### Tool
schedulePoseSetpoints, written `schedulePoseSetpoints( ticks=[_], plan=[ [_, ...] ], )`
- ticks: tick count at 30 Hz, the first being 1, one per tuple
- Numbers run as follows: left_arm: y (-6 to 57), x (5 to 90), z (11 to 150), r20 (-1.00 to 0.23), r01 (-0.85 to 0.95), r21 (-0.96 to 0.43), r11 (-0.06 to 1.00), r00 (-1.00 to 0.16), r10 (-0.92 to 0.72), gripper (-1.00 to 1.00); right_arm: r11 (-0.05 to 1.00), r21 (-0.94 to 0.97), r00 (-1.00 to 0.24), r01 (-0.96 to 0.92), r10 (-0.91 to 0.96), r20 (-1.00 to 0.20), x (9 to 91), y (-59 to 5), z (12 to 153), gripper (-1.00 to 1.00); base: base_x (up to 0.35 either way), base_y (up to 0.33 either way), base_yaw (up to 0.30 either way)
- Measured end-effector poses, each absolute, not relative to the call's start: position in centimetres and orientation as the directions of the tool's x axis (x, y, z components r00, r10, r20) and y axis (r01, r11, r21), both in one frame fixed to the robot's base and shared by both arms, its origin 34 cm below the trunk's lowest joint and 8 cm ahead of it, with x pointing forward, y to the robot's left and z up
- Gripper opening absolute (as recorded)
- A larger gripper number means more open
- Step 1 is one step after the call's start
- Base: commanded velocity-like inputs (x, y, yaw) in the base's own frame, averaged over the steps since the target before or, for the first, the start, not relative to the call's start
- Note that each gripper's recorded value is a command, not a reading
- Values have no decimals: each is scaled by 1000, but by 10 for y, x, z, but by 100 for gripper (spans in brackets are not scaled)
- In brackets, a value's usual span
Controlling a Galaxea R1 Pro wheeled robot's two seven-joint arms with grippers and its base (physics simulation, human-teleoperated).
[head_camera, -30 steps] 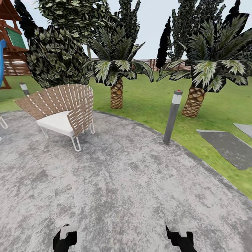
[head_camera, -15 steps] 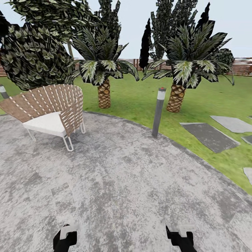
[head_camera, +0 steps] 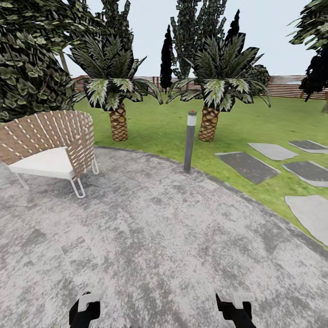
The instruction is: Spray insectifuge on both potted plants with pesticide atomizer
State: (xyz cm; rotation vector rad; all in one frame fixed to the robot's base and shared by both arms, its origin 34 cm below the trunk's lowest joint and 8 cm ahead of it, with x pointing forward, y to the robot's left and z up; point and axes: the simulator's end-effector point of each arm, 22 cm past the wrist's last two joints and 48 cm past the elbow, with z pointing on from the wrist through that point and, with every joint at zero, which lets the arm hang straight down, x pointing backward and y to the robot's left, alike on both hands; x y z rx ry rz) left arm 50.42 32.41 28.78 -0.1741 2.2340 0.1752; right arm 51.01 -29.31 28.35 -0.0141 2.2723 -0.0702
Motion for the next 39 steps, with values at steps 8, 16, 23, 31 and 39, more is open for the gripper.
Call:
schedulePoseSetpoints(
  ticks=[8, 16, 23, 31, 39],
  plan=[
    [324, 504, 288, -784, -186, 66, 980, -617, -64, -100, 998, -56, -647, 13, -34, -762, 510, -293, 283, 100, -272, 215, -267],
    [324, 504, 288, -784, -185, 65, 980, -617, -64, -100, 998, -56, -647, 13, -34, -762, 510, -293, 283, 100, -271, 44, -267],
    [324, 504, 287, -784, -184, 66, 981, -618, -63, -100, 998, -56, -646, 13, -34, -762, 510, -293, 283, 100, -255, -175, -267],
    [324, 502, 287, -782, -184, 66, 981, -620, -63, -100, 998, -56, -647, 12, -35, -762, 510, -293, 283, 100, -254, -197, -267],
    [324, 502, 287, -783, -183, 66, 981, -619, -63, -100, 998, -56, -647, 13, -35, -762, 510, -293, 283, 100, -257, -196, -267]
  ],
)
